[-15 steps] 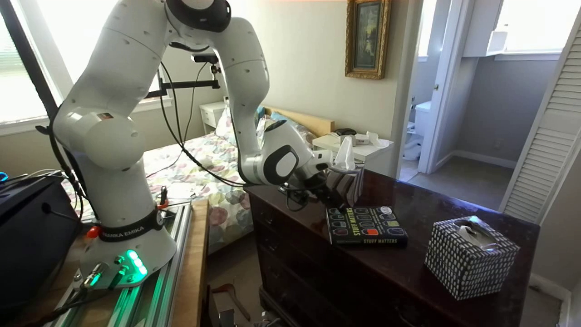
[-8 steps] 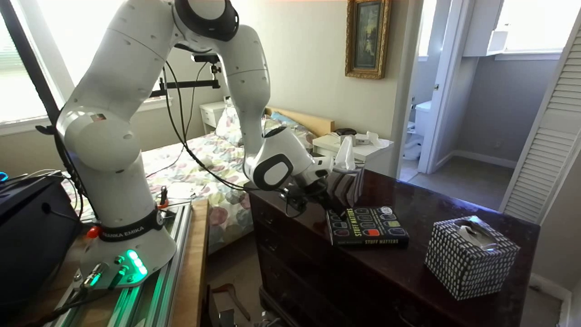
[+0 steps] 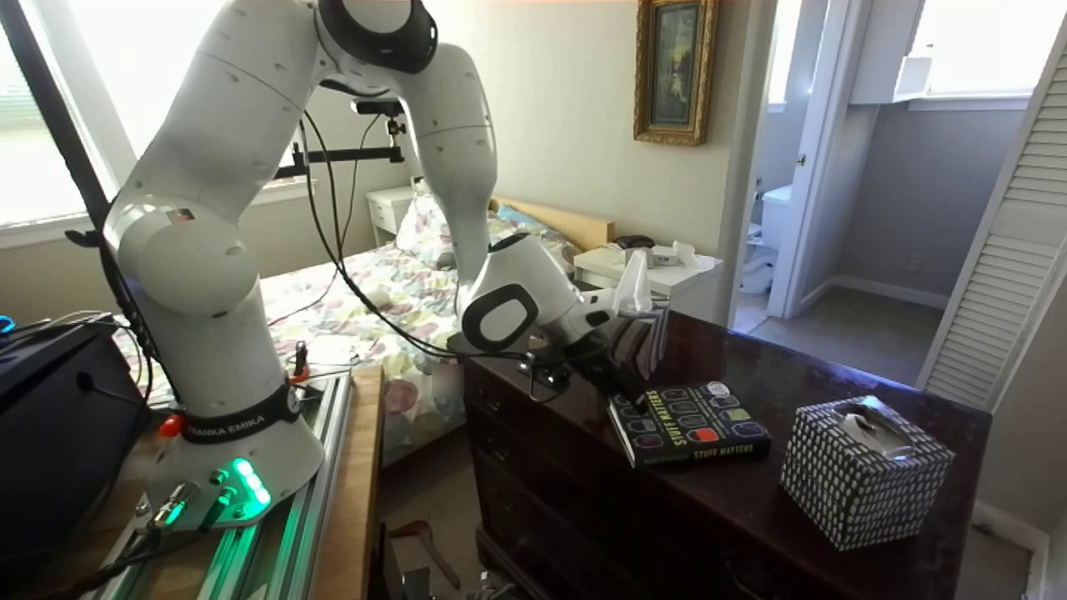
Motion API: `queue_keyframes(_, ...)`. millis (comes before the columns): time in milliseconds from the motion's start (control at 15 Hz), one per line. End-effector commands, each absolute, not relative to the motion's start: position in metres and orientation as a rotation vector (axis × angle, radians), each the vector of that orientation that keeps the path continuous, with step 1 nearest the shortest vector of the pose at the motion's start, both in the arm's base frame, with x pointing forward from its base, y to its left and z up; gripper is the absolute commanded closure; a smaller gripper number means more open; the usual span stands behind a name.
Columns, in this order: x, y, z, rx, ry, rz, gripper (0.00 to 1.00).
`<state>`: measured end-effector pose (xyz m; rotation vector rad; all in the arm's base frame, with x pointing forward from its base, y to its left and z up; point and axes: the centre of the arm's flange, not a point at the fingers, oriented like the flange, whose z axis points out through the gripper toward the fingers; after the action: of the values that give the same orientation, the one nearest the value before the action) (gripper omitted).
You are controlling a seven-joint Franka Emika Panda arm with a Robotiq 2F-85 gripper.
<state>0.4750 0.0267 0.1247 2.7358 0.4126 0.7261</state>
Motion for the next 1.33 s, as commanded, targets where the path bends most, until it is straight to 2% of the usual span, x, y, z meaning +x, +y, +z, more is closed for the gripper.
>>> queue_keyframes(0,0.464,0.013,0.132,2.721,0.418,0.642,0.00)
queue_keyframes(867,0.441,-0.054,0.147,2.696,0.270,0.556,0.00)
queue_keyframes(1267,0.433,-0.052,0.165,2.809,0.256,0.521,0.00)
